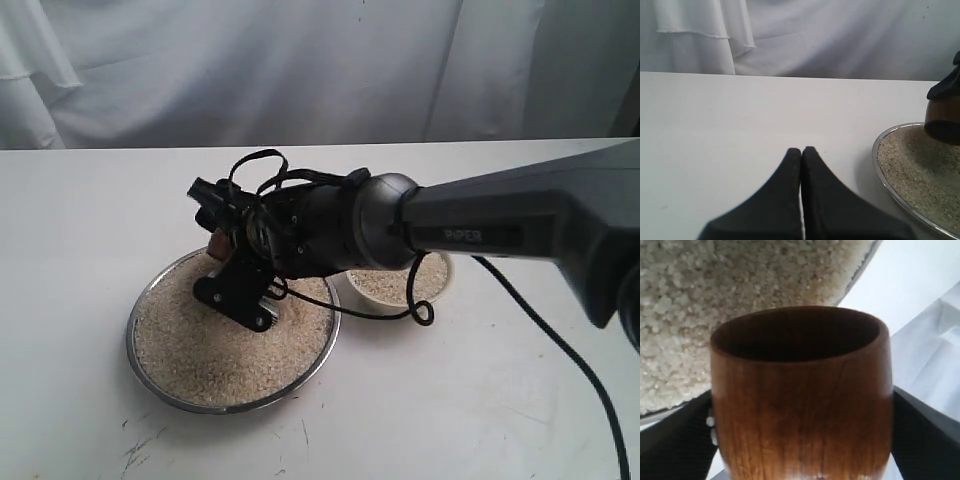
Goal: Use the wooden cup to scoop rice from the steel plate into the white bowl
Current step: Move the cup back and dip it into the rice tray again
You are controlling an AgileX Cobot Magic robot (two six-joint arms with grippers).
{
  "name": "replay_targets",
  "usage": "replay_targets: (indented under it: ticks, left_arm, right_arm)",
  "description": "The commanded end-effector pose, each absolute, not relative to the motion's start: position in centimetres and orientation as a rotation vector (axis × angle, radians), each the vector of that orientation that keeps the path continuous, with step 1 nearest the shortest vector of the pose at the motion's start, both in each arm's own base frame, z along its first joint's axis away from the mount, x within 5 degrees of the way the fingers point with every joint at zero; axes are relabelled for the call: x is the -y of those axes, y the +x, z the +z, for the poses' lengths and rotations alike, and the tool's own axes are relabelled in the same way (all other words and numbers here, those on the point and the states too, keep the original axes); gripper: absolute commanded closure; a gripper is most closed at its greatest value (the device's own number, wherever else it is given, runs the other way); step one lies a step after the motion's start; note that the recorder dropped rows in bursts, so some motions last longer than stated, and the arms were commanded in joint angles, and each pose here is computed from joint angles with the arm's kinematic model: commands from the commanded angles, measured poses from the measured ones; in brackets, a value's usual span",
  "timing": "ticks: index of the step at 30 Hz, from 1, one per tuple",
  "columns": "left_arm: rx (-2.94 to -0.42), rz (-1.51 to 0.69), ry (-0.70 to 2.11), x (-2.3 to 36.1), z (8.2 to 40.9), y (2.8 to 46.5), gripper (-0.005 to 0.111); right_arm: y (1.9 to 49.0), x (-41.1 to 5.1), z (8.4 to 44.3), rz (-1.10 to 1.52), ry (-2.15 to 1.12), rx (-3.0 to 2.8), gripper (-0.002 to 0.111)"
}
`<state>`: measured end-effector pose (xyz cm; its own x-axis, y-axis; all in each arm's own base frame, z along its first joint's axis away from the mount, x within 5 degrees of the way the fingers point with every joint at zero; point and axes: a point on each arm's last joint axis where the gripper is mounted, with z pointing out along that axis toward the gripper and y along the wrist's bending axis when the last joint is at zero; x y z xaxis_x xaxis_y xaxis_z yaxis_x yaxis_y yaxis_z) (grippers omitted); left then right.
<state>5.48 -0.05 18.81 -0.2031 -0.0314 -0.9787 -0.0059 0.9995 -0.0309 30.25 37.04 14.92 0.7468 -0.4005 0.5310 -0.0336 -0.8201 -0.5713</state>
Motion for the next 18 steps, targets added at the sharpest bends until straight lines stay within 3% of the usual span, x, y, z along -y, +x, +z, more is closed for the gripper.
replay_targets:
  ticks: [1,7,18]
  left_arm:
    - [-1.768,-0.027,-0.03,0.1,18.7,5.5,0.107]
    - [-1.768,-0.027,-0.03,0.1,18.7,5.5,0.107]
    - [-1.768,-0.027,-0.03,0.1,18.7,5.5,0.107]
  right_arm:
    - [30.4,-37.5,14.0,-0.97,-2.427,-0.189,0.108]
    - [28.6,-38.9,13.0,-0.902,-2.442,-0.15,0.108]
    - [25.9,-38.7,11.2,-0.48,-2.538,-0.662,0.108]
